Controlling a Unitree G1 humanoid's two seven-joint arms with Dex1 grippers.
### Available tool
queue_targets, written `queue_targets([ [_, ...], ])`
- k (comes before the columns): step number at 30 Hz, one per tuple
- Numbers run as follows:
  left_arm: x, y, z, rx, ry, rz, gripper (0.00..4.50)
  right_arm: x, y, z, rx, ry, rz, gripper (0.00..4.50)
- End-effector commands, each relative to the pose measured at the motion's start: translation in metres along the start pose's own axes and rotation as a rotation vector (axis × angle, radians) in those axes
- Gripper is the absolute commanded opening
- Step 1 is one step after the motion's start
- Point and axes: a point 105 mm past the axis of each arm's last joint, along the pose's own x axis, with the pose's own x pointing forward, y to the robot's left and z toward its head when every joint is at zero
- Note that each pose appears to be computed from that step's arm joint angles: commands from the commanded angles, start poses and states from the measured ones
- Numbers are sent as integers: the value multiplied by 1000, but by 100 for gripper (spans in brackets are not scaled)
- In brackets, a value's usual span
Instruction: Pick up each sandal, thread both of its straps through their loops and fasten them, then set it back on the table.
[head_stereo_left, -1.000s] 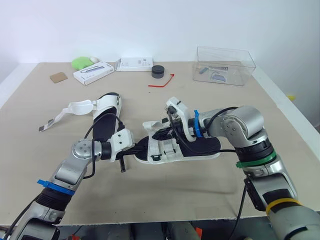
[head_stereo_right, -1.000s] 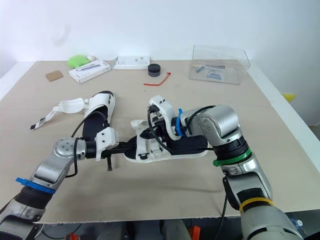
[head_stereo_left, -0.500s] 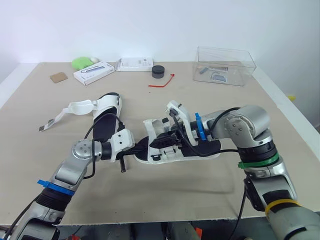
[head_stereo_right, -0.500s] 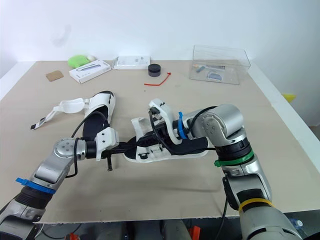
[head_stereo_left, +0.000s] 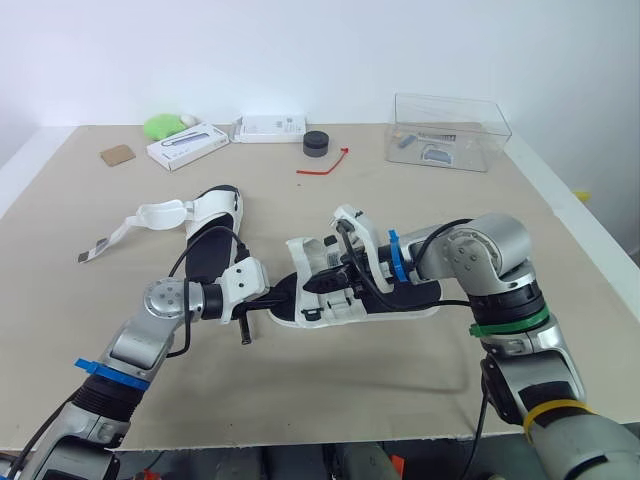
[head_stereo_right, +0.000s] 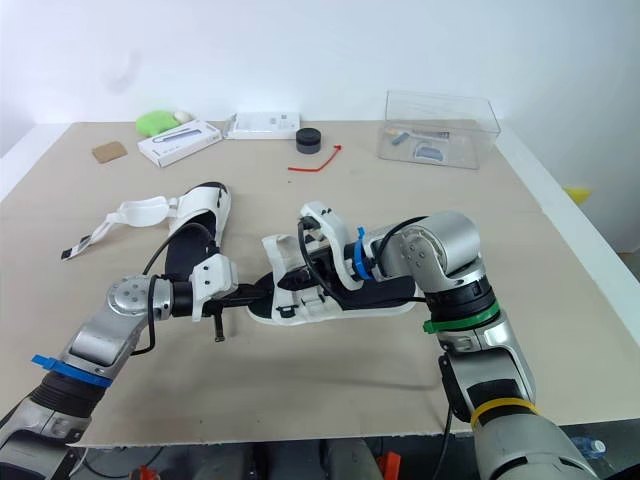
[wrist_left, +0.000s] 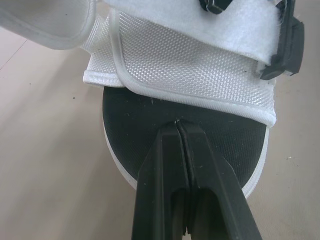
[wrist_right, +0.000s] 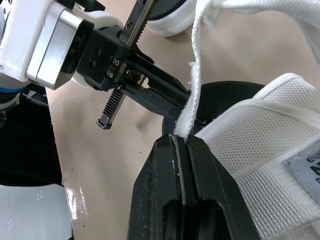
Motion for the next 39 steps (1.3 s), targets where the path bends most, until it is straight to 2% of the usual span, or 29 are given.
queue_targets([
  [1, 1, -8, -22, -49, 81, -20, 0, -2, 8, -3, -75, 34, 10, 8],
  [16, -1, -8, -23, -50, 84, -15, 0, -3, 16, -11, -185, 55, 6, 8],
  [17, 0, -8, -23, -50, 84, -16, 0, -4, 15, -9, -187, 43, 2, 54],
  [19, -1, -8, -23, -49, 85, -20, 0, -7, 14, 3, -191, 6, -1, 97],
  [22, -1, -8, -23, -47, 87, -22, 0, -9, 16, 19, -184, -46, 4, 232],
  [25, 0, -8, -22, -46, 85, -22, 0, -11, 15, 37, -174, -93, -7, 232],
  [30, 0, -9, -23, -47, 86, -23, 0, -12, 9, 41, -164, -104, -30, 232],
  [33, 0, -10, -23, -47, 88, -23, 0, -10, 7, 37, -157, -92, -32, 153],
  [36, 0, -10, -23, -47, 88, -24, 0, -8, 7, 33, -152, -86, -28, 16],
  [39, -1, -10, -23, -46, 90, -24, 0, -5, 9, 27, -142, -71, -15, 7],
])
